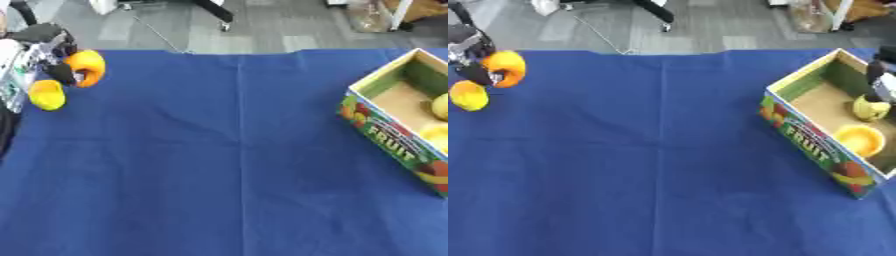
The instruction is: Pick up the objects with one hand, pass them to the other hand, and then place them into the box on the other side of the table.
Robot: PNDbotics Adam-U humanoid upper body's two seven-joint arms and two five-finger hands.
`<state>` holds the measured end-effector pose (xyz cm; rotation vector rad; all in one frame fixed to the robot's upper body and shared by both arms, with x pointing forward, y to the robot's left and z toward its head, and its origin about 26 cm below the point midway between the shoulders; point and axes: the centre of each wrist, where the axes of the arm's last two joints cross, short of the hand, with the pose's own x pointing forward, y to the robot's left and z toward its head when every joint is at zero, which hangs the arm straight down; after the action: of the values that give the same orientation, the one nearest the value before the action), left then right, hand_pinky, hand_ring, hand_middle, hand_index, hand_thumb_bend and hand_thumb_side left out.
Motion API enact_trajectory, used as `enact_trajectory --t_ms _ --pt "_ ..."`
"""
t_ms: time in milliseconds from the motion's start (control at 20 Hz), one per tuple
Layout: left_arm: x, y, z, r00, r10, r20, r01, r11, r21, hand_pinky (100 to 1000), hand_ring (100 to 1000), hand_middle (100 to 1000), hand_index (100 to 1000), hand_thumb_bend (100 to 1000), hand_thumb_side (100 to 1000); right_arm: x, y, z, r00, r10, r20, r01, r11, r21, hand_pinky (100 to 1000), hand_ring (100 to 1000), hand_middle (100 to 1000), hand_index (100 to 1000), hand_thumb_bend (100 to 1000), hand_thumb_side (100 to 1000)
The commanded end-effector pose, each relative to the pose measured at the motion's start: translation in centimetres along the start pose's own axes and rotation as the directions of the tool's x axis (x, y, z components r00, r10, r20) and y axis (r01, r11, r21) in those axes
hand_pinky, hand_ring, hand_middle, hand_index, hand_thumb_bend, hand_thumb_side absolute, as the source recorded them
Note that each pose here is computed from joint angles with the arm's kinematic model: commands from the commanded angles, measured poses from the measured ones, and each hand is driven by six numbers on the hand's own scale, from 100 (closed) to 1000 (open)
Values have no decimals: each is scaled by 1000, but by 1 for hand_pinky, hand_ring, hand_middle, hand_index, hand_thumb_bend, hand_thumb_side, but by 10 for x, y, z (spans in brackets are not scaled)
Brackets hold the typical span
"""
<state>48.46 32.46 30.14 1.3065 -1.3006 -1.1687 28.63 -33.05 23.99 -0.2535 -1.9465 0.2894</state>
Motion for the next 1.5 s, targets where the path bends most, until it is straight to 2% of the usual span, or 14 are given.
enact_trajectory --t_ms 50,150,300,450,700,1000,1500 --pt "3 47 13 997 -6 74 -4 991 133 677 631 580 469 190 100 11 -7 -1 999 28 30 -27 1000 -6 714 845 875 862 186 386" --pt "9 60 21 993 10 121 -32 983 182 672 620 568 462 180 100 12 -8 -1 999 27 30 -27 1000 -9 714 846 875 863 184 386" --pt "16 71 36 979 66 192 -112 965 239 664 596 547 447 104 100 12 -10 -1 999 26 26 -26 1000 -18 713 846 875 863 180 385" --pt "21 72 51 952 166 256 -234 936 264 657 575 528 433 100 100 13 -12 -1 999 25 25 -24 999 -22 713 846 876 863 177 384" --pt "30 67 73 888 320 330 -416 865 281 646 546 504 422 100 100 14 -15 -1 999 24 30 -23 999 -23 713 847 876 863 171 383" --pt "53 48 91 807 451 382 -566 777 277 632 523 485 412 100 100 19 -18 -3 999 20 45 -20 1000 -16 714 849 878 864 172 376" --pt "98 -7 109 651 645 400 -752 617 230 610 487 451 390 100 196 46 -24 -15 992 50 115 -57 997 53 720 851 874 866 178 357"
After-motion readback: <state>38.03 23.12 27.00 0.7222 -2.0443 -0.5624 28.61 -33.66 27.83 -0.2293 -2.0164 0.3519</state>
